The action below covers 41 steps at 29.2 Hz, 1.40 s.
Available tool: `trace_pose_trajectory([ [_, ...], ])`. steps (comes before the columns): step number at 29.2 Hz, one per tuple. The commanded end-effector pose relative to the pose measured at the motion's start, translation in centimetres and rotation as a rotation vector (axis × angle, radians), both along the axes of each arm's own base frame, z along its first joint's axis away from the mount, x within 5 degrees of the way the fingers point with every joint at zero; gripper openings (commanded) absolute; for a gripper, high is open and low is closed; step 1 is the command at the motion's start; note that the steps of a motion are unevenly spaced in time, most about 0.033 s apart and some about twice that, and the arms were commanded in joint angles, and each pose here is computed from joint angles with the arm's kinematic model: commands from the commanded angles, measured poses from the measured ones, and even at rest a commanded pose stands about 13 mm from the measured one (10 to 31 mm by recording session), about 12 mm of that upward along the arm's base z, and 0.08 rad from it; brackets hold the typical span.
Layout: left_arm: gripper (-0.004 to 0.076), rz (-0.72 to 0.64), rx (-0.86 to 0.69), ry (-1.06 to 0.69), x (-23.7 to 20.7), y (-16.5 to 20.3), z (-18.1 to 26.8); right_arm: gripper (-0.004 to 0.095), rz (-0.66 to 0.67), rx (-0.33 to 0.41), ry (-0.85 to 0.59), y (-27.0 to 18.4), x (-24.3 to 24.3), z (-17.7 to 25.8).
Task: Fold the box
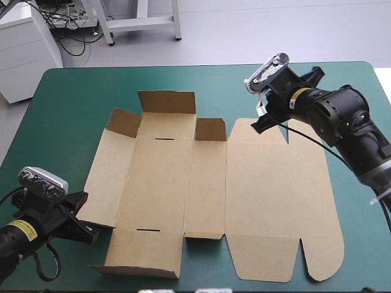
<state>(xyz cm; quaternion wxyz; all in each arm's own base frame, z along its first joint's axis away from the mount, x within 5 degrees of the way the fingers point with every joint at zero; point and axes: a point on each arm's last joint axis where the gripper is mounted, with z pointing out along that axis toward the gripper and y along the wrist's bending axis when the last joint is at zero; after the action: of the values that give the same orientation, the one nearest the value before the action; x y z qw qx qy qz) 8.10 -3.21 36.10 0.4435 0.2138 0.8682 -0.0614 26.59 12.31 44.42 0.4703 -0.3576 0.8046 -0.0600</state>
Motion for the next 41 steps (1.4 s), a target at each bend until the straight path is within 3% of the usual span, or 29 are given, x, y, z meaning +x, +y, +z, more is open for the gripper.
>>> trace_pose_trajectory([
  [1, -0.0032, 0.003, -0.036, -0.088, 0.2, -0.1, 1.4, -0.0018, -0.194, 0.023, 0.008, -2.4, -1.6, 1.7],
  [6, -0.0032, 0.005, -0.031, -0.090, 0.2, 0.0, 1.4, -0.0018, -0.332, -0.003, 0.083, -4.2, -3.3, 1.7],
  [14, -0.0032, 0.005, -0.031, -0.090, 0.2, 0.0, 1.4, -0.0018, -0.366, 0.091, 0.036, -7.0, -8.7, 2.5],
  [26, -0.0032, 0.019, 0.011, -0.101, 0.5, 0.2, 2.0, -0.0018, -0.371, 0.238, 0.043, -10.9, -17.5, -1.3],
  [41, -0.0008, 0.007, 0.169, 0.156, 8.9, -2.7, 6.1, -0.0018, -0.399, 0.225, 0.202, -12.0, -20.5, -8.0],
])
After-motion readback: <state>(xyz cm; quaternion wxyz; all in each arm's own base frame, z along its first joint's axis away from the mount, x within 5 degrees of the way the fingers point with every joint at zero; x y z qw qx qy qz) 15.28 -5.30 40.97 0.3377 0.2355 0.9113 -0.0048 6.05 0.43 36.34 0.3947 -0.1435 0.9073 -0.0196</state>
